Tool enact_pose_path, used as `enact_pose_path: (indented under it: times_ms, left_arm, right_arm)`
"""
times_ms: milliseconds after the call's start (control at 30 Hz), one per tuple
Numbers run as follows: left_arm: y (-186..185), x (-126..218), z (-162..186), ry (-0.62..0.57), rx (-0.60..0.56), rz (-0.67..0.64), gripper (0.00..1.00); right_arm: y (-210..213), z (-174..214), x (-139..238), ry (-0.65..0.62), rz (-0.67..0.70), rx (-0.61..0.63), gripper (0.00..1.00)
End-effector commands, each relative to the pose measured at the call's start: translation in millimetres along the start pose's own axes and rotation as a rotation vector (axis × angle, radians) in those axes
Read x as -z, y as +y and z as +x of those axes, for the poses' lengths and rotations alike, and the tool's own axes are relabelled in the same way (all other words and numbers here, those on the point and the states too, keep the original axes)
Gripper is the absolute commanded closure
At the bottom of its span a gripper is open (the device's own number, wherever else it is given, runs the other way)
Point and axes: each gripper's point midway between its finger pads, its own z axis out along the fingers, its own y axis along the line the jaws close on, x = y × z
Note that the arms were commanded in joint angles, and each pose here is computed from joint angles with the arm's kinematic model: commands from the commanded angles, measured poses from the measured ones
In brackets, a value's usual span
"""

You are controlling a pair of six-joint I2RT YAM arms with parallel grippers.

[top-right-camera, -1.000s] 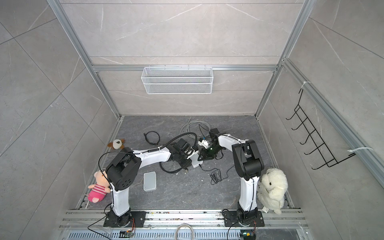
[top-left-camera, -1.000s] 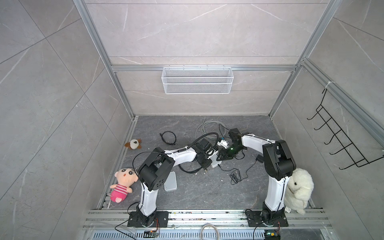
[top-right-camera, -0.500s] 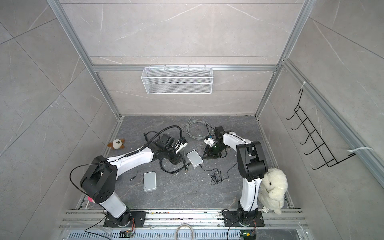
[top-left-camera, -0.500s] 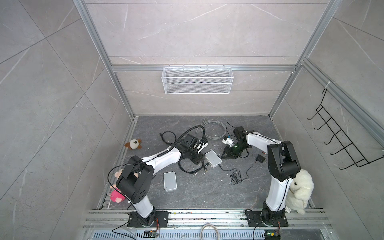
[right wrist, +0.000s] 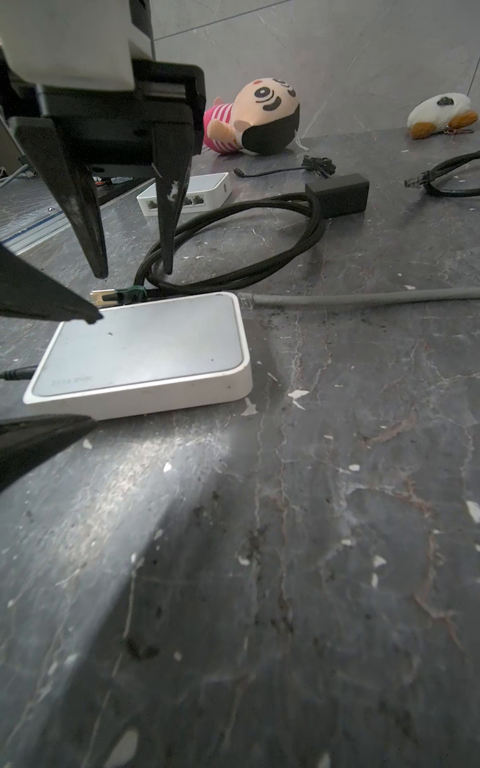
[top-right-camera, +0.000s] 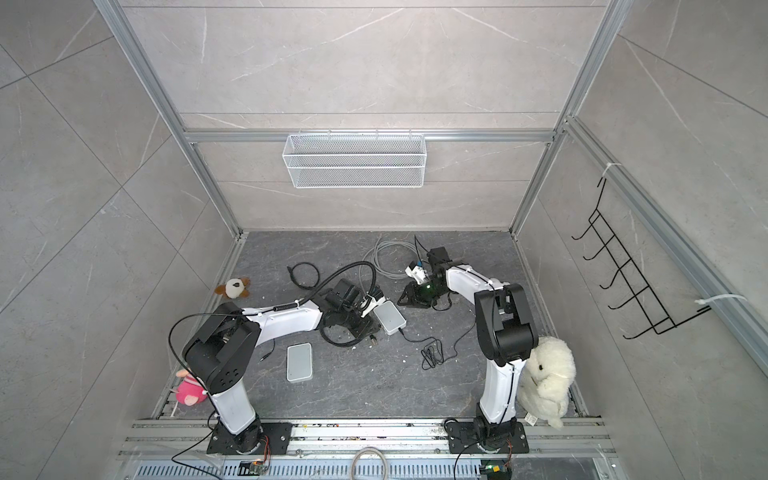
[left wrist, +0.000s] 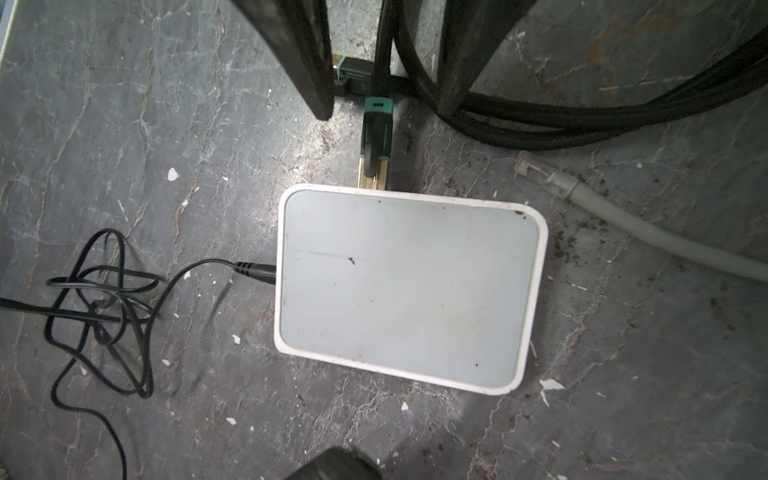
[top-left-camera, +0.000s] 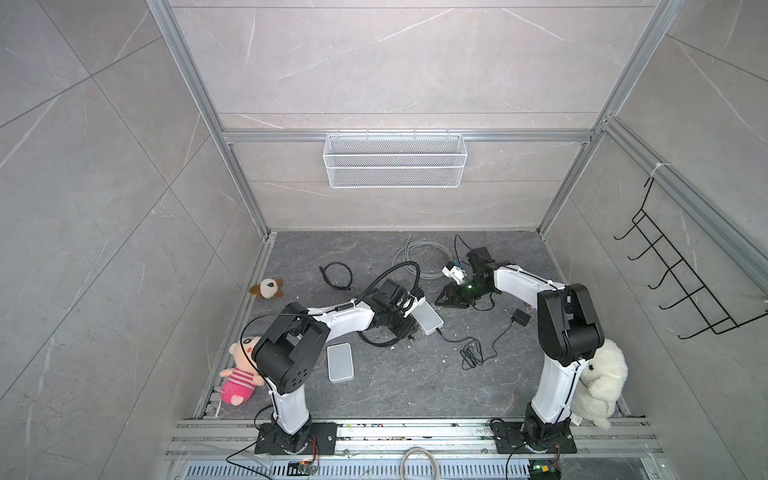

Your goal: Insert the plug into the switch port

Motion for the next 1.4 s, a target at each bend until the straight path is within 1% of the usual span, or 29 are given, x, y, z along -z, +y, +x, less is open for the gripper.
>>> enact_pose_path:
  times_ms: [0,100,233,367,467,633,800,1033,1200,1367]
  left_arm:
    - [-8,-8,-3,-0.011,-0.013,0.034,0.60]
    - [-9,-13,-1,-0.003,-0.008,0.042,0.65]
    - [-9,-18,1,0.005,-0.006,0.043,0.77]
    - [-10,-19,1,0.006,-0.013,0.048,0.86]
    - [-12,-20,-3,0.000,-0.023,0.057,0.89]
    - [-11,-23,-16,-0.019,-0.056,0.063,0.92]
    - [-12,-24,-41,-0.073,-0.085,0.078,0.93]
    - [-19,-31,-72,-0.139,-0.118,0.098,0.94]
    - [-12,-35,-84,-0.193,-0.088,0.067,0.96]
    - [-8,-36,-96,-0.230,-0.089,0.048,0.96]
  right_arm:
    - [2,1,-12,0.028,-0.017,0.003,0.60]
    - [2,5,-19,0.047,-0.019,0.004,0.60]
    - [1,14,-27,0.074,-0.022,0.005,0.60]
    - [-4,25,-34,0.113,-0.010,0.002,0.61]
    - [-1,33,-39,0.143,-0.017,0.018,0.62]
    - [11,62,-52,0.241,-0.064,0.052,0.63]
    - [25,91,-66,0.324,-0.135,0.073,0.66]
    - [50,100,-75,0.384,-0.221,0.110,0.68]
    - [67,112,-81,0.425,-0.277,0.109,0.69]
    - [75,119,-80,0.439,-0.314,0.105,0.70]
